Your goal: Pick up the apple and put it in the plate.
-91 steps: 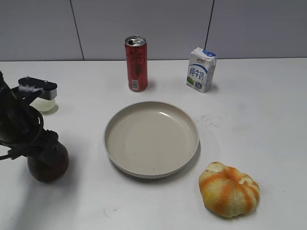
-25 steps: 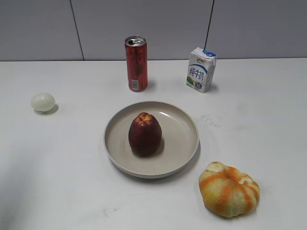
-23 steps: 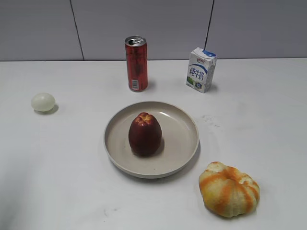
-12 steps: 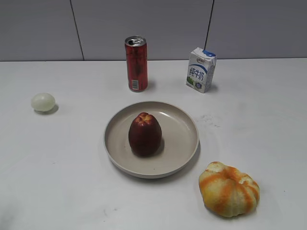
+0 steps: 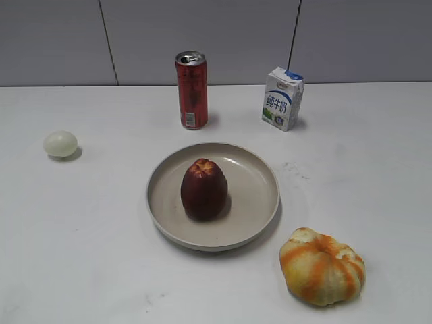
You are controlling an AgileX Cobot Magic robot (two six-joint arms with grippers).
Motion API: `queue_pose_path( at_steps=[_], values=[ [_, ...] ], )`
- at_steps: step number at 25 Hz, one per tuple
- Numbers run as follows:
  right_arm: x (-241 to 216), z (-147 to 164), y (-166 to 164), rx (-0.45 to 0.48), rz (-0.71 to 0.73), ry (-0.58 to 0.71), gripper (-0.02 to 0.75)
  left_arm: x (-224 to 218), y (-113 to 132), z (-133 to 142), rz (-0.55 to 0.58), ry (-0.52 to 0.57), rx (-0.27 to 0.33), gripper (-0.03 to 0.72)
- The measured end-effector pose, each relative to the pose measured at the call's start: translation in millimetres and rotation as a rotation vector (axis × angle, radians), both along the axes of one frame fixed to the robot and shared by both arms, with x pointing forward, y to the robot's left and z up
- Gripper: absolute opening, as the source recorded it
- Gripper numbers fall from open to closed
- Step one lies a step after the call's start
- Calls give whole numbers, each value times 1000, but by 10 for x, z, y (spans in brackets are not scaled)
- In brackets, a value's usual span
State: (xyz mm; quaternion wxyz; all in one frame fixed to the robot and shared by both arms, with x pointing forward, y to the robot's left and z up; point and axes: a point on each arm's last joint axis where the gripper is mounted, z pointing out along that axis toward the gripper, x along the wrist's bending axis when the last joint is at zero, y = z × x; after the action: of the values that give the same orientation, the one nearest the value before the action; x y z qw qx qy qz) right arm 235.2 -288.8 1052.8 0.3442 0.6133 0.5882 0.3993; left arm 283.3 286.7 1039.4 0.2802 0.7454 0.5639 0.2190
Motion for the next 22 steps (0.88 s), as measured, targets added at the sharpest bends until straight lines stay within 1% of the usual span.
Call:
queue_pose_path(
  at_steps=[7, 9, 10, 22],
  values=[
    [0, 0, 0, 0, 0, 0, 589, -398, 23, 69, 0, -272, -16, 549],
    [1, 0, 0, 0, 0, 1, 589, -482, 28, 67, 0, -325, -19, 549],
    [1, 0, 1, 1, 1, 1, 589, -500, 30, 66, 0, -337, -19, 549],
    [1, 1, 6, 7, 4, 0, 589, -502, 32, 62, 1, -336, -16, 547]
  ],
)
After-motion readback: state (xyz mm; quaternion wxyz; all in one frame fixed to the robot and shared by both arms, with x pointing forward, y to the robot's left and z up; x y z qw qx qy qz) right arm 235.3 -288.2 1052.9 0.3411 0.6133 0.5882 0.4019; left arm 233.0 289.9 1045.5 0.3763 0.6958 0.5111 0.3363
